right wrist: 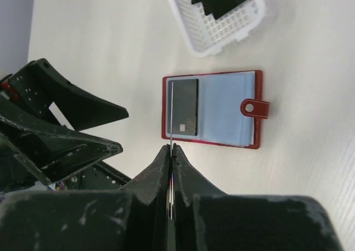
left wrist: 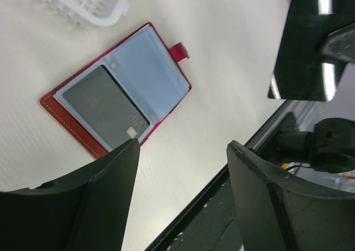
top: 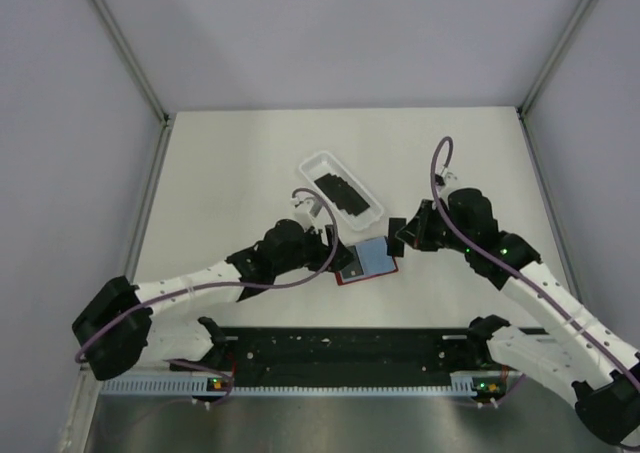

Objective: Put the credit cards into the card holder
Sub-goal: Turn over the card slot in the card holder.

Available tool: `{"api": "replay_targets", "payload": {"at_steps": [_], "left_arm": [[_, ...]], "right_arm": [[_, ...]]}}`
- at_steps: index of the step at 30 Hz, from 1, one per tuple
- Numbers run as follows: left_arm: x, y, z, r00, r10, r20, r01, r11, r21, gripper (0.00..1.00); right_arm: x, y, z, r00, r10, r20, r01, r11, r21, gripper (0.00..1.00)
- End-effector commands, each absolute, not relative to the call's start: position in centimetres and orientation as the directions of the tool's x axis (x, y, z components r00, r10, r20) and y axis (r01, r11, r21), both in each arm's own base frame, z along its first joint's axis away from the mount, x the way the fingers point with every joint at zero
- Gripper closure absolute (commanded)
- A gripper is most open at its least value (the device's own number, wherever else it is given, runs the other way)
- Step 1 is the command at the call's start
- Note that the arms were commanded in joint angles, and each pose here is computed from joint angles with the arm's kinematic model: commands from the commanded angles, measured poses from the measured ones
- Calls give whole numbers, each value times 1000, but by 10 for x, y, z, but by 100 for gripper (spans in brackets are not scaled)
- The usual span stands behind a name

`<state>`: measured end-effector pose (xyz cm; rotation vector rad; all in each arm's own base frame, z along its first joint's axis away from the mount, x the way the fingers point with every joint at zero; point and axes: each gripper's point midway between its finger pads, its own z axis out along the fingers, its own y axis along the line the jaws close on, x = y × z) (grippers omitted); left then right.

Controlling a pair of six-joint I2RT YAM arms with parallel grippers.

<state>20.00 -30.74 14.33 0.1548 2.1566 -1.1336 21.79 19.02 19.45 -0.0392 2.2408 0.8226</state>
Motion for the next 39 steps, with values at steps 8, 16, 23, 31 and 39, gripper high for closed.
{"api": "replay_targets", "payload": {"at_steps": [8, 16, 23, 31, 39], "left_arm": [[229, -354, 131, -712, -125, -691, 467, 651, -598, 72], [236, -373, 113, -736, -105, -669, 464, 642, -611, 100], [238, -375, 102, -750, -114, -652, 440, 650, -619, 100], [246, -389, 103, -748, -103, -655, 454, 641, -619, 100], [249, -391, 98, -747, -93, -659, 455, 652, -607, 100]], "right_arm": [[218, 158, 160, -759, 197, -621, -152, 874, 462, 100], [230, 173, 146, -817, 90, -570, -208, 875, 437, 100], [245, 193, 133, -848, 10, -530, -268, 854, 445, 100], [260, 198, 106, -879, -25, -477, -250, 875, 414, 100], [269, 189, 85, -902, -44, -430, -207, 917, 342, 100]]}}
